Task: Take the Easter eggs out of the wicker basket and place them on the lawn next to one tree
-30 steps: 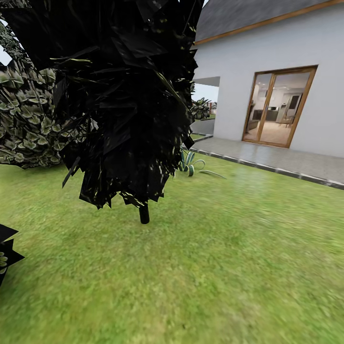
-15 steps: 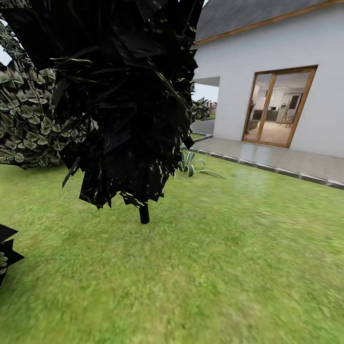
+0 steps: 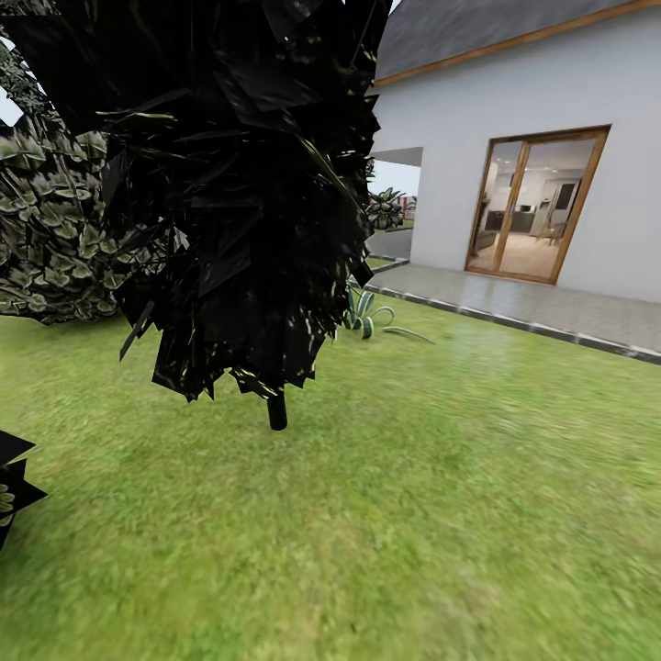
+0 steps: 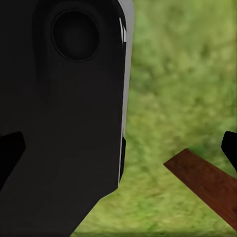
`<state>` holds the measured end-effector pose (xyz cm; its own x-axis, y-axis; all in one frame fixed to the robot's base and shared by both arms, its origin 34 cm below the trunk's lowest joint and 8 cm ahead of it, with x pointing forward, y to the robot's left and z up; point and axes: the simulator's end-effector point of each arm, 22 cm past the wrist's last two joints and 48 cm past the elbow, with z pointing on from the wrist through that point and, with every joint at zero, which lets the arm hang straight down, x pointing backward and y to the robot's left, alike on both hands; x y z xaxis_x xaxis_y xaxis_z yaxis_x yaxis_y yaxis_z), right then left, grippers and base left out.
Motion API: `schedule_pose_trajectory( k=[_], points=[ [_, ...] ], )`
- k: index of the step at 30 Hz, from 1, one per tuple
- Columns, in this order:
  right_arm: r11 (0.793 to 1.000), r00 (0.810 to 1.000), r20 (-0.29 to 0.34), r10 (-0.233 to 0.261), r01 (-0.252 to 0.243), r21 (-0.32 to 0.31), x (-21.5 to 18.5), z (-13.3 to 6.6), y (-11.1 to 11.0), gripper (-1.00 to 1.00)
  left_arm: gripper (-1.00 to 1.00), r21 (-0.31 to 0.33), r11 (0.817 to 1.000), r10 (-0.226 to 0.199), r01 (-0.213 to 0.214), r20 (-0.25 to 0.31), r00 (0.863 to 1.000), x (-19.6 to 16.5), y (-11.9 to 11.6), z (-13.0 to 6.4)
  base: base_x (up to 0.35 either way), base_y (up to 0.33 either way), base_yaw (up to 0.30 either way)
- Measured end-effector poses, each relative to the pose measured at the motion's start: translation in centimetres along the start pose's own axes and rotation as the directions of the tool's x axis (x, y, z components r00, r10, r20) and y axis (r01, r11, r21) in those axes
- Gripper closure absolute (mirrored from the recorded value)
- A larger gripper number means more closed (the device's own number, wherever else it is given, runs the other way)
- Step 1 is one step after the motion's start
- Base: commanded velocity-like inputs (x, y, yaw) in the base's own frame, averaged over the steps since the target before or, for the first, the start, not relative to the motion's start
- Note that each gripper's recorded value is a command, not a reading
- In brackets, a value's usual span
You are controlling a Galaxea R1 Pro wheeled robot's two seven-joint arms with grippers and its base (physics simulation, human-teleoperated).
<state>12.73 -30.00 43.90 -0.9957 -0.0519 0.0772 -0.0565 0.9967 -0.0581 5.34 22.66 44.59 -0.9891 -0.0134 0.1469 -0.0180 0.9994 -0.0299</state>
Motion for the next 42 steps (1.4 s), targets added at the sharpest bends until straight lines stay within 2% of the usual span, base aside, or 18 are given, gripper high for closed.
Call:
schedule_pose_trajectory(
  k=[25, 30, 37, 42],
  points=[
    [1.000, 1.000, -0.002, 0.007, -0.007, -0.008, 0.0, 0.0, 0.5, -1.00, -1.00, 0.000, 1.000, 0.000, 0.000, 0.001, 1.000, 0.0, 0.0, 0.0, 0.000, 0.000, 0.000],
    [1.000, 1.000, -0.004, 0.011, -0.011, -0.017, 0.0, 0.0, 1.0, -1.00, -1.00, 0.001, 1.000, 0.001, -0.001, 0.001, 1.000, -0.1, -0.1, 0.0, 0.000, 0.000, 0.000],
    [0.999, 1.000, -0.009, 0.009, -0.009, -0.045, 0.3, -0.1, 3.1, -1.00, -1.00, 0.005, 1.000, -0.002, 0.002, -0.004, 1.000, 0.1, -0.2, 0.0, 0.000, 0.000, 0.000],
    [0.999, 1.000, -0.009, 0.010, -0.011, -0.045, 0.3, -0.1, 3.1, -1.00, -1.00, -0.014, 1.000, -0.003, 0.003, 0.000, 1.000, 0.0, 1.2, 0.0, 0.000, 0.000, 0.000]
  ],
)
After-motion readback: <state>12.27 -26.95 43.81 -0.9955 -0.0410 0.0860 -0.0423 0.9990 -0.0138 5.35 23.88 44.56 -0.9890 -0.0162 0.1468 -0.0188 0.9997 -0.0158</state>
